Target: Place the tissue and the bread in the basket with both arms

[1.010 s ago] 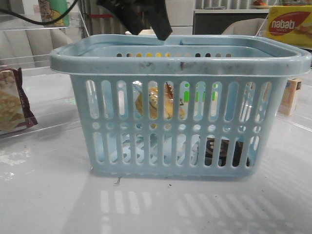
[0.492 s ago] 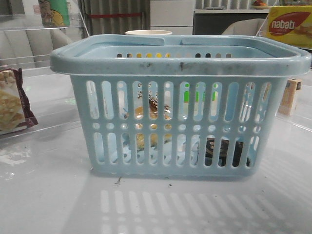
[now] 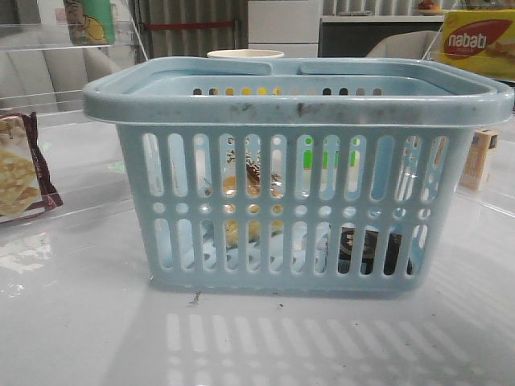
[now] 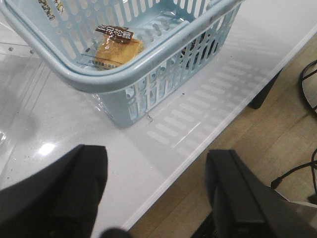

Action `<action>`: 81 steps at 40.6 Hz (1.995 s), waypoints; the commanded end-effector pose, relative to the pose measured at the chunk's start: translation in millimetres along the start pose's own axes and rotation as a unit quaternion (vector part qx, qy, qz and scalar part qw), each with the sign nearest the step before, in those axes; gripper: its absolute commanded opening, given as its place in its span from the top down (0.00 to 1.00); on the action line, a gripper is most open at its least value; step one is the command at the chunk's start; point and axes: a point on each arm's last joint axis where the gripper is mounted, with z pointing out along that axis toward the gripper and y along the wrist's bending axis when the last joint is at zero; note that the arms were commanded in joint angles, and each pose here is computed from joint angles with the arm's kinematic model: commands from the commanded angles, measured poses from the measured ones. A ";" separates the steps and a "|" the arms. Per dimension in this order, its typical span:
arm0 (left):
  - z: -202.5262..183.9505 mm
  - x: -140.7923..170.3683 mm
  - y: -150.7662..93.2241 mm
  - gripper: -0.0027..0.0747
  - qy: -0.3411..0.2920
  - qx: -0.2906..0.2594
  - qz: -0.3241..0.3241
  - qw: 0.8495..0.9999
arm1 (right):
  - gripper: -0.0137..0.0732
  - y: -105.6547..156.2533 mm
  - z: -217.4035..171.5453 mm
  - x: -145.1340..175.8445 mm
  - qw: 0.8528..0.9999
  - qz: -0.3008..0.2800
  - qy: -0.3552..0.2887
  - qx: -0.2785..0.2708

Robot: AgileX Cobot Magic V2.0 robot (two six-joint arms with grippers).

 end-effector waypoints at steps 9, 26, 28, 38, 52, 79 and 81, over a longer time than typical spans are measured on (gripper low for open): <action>-21.4 22.2 2.7 0.35 -0.057 -0.060 -0.044 0.996 | 0.22 -1.4 -4.3 -7.9 1.000 -0.009 -0.020 0.005; -21.8 22.8 7.5 0.39 -0.060 -0.086 -0.060 0.993 | 0.29 -1.2 -3.4 -3.9 1.000 -0.009 -0.002 0.005; -21.7 23.0 7.4 0.44 -0.060 -0.086 -0.060 0.993 | 0.37 -1.2 -3.4 -3.9 1.000 -0.009 -0.002 0.005; -17.9 25.8 7.5 0.74 -0.057 -0.086 -0.060 0.993 | 0.72 -1.1 -3.4 -3.9 1.000 -0.008 -0.002 0.004; -17.1 26.5 7.5 0.85 -0.056 -0.086 -0.060 0.993 | 0.78 0.4 -3.4 -3.9 1.000 0.002 -0.002 -0.005; -24.7 52.6 13.1 0.85 -0.121 -0.155 -0.077 0.977 | 0.78 0.4 -3.4 -3.9 1.000 0.002 -0.002 -0.005; -23.2 61.7 14.9 0.85 -0.149 -0.179 -0.084 0.969 | 0.78 0.4 -3.4 -3.9 1.000 0.002 -0.002 -0.005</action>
